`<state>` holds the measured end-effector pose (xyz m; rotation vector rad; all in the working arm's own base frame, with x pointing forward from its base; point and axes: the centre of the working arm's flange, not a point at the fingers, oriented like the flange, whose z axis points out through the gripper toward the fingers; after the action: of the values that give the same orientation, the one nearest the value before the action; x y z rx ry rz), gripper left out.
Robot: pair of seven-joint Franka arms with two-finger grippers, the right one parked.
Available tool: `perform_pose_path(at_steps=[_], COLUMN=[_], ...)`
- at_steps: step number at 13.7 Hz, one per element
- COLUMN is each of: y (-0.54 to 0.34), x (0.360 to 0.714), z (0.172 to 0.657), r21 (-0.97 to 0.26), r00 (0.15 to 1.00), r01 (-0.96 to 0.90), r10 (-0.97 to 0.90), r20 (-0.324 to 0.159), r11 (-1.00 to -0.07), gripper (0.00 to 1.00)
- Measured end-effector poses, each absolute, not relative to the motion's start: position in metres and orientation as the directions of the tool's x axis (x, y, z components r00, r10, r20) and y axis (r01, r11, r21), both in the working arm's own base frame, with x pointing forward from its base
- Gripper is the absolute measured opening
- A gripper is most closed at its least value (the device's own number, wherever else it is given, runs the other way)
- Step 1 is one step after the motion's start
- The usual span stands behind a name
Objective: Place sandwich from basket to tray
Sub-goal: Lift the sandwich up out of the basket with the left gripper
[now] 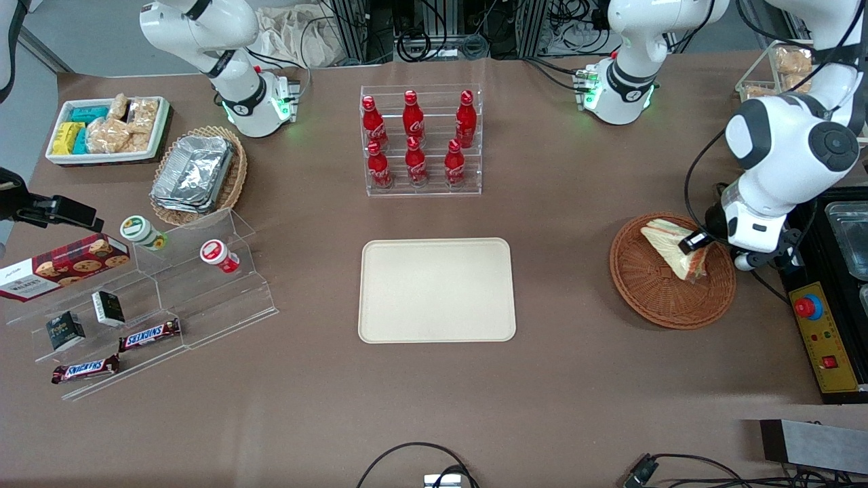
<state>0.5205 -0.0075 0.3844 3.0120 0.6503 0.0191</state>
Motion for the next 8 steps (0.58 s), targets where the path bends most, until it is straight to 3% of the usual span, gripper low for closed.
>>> perform_pose_path(at_steps=[2, 8], y=[-0.038, -0.154], x=[0.526, 0.521], z=[0.409, 0.443], r21=[0.043, 0.027], r00=[0.942, 0.992], r01=[0.336, 0.100], r10=[0.337, 0.102], r20=[0.001, 0.071], r11=[-0.941, -0.995], gripper=[0.20, 0.20])
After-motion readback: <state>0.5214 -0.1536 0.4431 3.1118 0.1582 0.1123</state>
